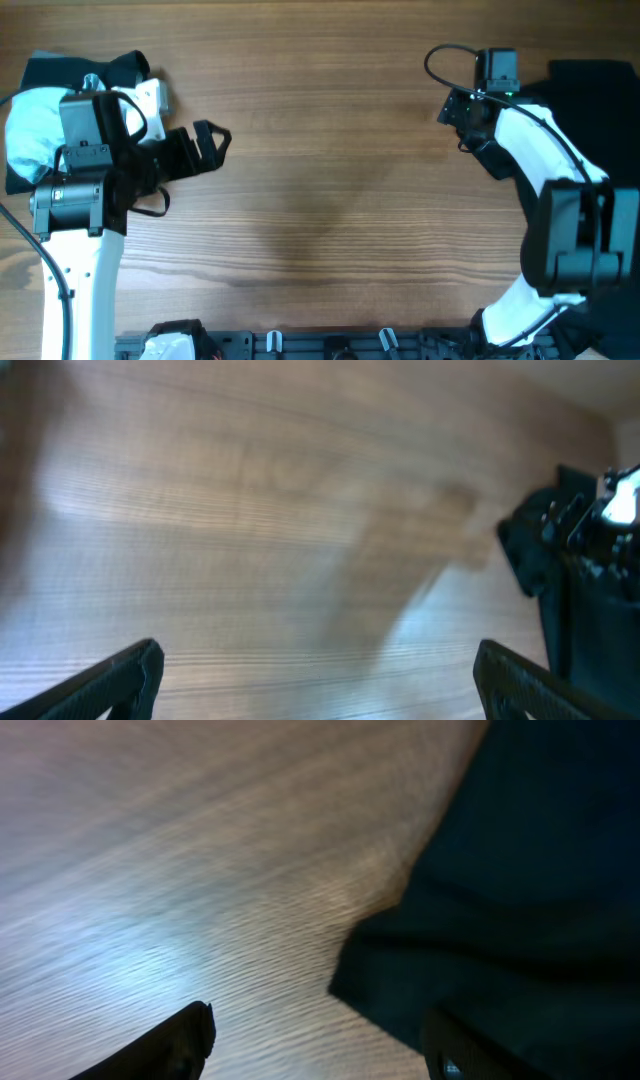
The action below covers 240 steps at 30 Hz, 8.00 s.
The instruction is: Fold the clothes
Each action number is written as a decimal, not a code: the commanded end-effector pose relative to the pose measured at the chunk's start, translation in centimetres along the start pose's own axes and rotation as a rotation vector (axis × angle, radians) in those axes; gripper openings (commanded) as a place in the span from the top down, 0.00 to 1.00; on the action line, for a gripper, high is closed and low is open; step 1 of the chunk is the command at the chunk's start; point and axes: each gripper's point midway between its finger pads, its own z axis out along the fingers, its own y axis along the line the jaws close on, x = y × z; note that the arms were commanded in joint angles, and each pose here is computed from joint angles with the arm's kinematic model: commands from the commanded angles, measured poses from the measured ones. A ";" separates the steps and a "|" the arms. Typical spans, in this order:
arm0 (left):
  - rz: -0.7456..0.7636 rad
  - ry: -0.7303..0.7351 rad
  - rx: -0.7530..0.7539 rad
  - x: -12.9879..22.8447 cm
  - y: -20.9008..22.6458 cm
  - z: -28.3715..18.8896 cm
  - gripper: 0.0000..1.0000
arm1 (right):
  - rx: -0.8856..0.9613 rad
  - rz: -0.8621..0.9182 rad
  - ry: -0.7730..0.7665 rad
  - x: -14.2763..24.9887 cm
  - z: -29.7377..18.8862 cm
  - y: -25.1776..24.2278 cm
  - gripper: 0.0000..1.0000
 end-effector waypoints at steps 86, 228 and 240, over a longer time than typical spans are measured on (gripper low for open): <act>-0.058 0.222 -0.316 0.4 3.6 15.7 0.29 | -0.047 0.118 -0.643 -19.6 -2.0 -12.3 0.41; -0.487 0.442 -0.261 16.8 10.3 15.1 0.96 | 0.184 0.534 0.480 18.9 -6.7 -18.2 0.33; -0.418 0.507 -0.209 17.4 9.2 13.6 0.04 | -0.039 0.489 0.414 19.2 -3.9 -15.3 0.95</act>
